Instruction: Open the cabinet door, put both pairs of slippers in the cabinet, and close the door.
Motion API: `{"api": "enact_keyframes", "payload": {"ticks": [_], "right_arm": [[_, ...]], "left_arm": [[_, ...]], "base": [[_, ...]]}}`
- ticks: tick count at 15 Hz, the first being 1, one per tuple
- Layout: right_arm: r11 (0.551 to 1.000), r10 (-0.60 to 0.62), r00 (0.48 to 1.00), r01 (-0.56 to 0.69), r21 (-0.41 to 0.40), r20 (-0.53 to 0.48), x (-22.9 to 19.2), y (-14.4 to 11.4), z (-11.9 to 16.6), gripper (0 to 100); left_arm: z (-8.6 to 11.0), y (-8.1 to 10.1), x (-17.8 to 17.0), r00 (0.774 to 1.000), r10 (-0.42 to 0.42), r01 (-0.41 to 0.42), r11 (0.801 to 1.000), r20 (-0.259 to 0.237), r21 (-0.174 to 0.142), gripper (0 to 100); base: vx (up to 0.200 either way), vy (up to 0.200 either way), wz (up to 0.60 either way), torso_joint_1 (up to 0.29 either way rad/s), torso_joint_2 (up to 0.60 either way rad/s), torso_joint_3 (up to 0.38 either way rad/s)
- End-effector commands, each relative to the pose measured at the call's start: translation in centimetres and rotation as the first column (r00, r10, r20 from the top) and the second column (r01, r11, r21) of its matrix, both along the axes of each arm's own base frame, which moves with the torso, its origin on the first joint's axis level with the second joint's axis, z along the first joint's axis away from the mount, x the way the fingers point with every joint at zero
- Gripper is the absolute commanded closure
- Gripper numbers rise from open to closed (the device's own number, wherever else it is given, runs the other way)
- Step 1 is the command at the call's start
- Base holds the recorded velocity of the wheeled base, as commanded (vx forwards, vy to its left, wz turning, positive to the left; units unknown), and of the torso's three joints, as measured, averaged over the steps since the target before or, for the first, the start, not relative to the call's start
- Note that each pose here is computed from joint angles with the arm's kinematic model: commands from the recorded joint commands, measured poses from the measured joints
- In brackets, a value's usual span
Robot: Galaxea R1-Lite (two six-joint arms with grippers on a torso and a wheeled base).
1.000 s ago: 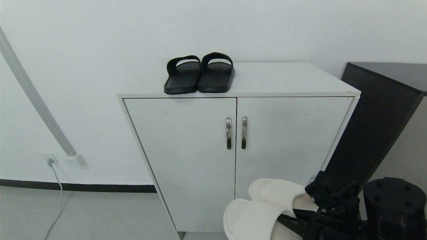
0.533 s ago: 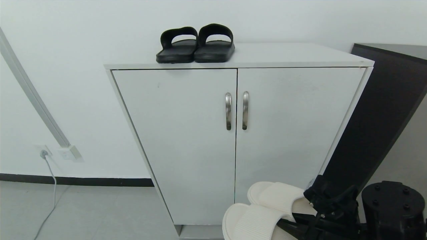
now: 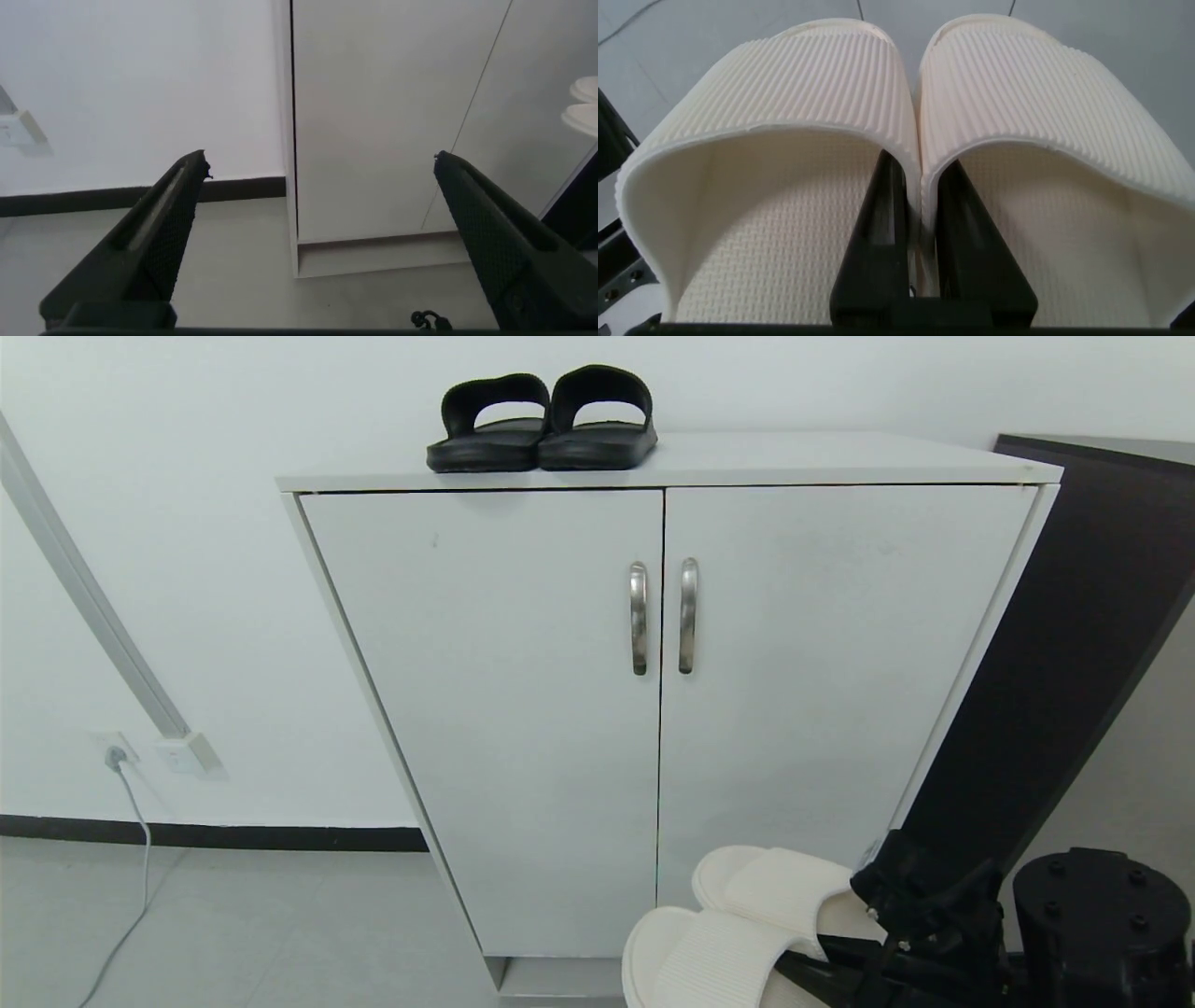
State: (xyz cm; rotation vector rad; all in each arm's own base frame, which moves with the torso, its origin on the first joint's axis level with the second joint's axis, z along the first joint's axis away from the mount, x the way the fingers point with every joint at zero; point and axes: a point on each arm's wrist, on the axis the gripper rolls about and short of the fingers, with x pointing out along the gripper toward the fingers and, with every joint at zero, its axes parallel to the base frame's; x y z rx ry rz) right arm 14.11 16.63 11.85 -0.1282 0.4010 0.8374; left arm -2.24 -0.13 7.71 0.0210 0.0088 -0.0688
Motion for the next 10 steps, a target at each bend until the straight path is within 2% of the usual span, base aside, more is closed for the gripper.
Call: {"api": "enact_keyframes", "payload": {"ticks": [1, 2, 3, 4, 5, 6, 7, 10], "right_arm": [[1.0, 0.008, 1.0, -0.008, -0.008, -0.008, -0.1, 0.0, -0.4, 100], [1.0, 0.014, 1.0, -0.014, -0.009, -0.01, -0.2, 0.1, -0.4, 100], [1.0, 0.02, 1.0, -0.021, -0.01, -0.009, -0.3, 0.2, -0.4, 100], [0.999, 0.031, 1.0, -0.031, -0.012, -0.007, -0.5, 0.4, -0.4, 100], [0.999, 0.036, 0.999, -0.036, -0.02, -0.002, -0.5, 0.4, -0.5, 100], [0.999, 0.043, 0.999, -0.042, -0.031, 0.004, -0.6, 0.4, -0.6, 100], [0.997, 0.051, 0.999, -0.05, -0.051, 0.01, -0.6, 0.4, -0.8, 100], [0.997, 0.059, 0.998, -0.059, -0.052, 0.007, -0.7, 0.5, -0.9, 100]], "left_arm": [[3.1, 0.0, -0.6, 0.996, -0.009, 0.01, 1.0, 0.084, -0.009, 0], [7.0, 0.0, -1.2, 0.99, -0.012, 0.018, 0.999, 0.138, -0.045, 0], [8.6, -0.1, -0.8, 0.994, -0.037, 0.04, 0.999, 0.107, -0.03, 0], [8.8, -0.3, 0.5, 0.993, -0.118, 0.118, 0.993, 0.022, 0.03, 0], [8.6, -0.4, 2.0, 0.979, -0.19, 0.194, 0.98, -0.069, 0.052, 0], [8.7, -0.5, 3.1, 0.962, -0.243, 0.249, 0.968, -0.125, 0.036, 0], [9.7, -0.8, 5.1, 0.927, -0.342, 0.349, 0.937, -0.151, 0.018, 0], [12.7, -1.6, 9.1, 0.855, -0.512, 0.516, 0.856, -0.081, 0.033, 0]], "base": [[0.0, 0.0, 0.0, 0.0, 0.0, 0.0], [0.0, 0.0, 0.0, 0.0, 0.0, 0.0], [0.0, 0.0, 0.0, 0.0, 0.0, 0.0], [0.0, 0.0, 0.0, 0.0, 0.0, 0.0], [0.0, 0.0, 0.0, 0.0, 0.0, 0.0], [0.0, 0.0, 0.0, 0.0, 0.0, 0.0], [0.0, 0.0, 0.0, 0.0, 0.0, 0.0], [0.0, 0.0, 0.0, 0.0, 0.0, 0.0]]}}
